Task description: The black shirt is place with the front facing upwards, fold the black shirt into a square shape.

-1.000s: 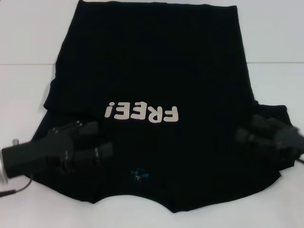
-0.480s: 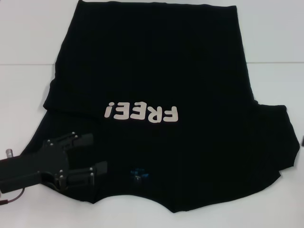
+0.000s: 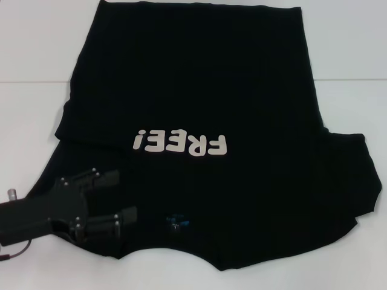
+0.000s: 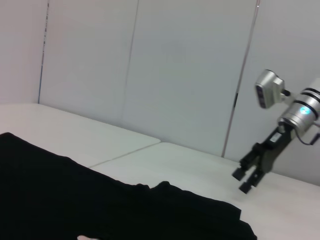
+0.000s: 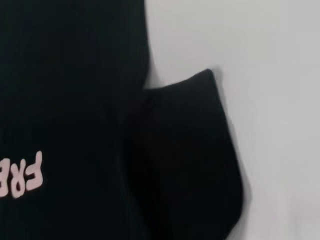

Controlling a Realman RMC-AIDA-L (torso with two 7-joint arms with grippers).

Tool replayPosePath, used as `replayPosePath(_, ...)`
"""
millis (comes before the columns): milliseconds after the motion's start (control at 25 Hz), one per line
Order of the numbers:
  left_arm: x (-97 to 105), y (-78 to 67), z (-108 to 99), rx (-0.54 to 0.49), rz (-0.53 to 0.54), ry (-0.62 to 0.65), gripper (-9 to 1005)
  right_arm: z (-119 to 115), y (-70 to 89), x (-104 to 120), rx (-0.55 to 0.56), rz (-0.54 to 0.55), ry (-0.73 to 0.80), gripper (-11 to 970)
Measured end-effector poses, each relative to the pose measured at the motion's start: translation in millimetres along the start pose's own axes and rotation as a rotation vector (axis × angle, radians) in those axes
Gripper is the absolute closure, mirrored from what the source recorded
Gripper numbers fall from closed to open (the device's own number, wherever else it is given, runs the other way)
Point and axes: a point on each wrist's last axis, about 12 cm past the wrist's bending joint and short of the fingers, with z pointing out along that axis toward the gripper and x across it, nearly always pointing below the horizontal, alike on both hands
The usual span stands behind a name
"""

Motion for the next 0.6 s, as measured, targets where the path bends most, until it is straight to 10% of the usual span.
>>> replayPosePath(600, 6, -4.7, -6, 0.009, -0.013, 0.02, 110, 32, 11.4, -4, -0.019, 0.041, 0.042, 33)
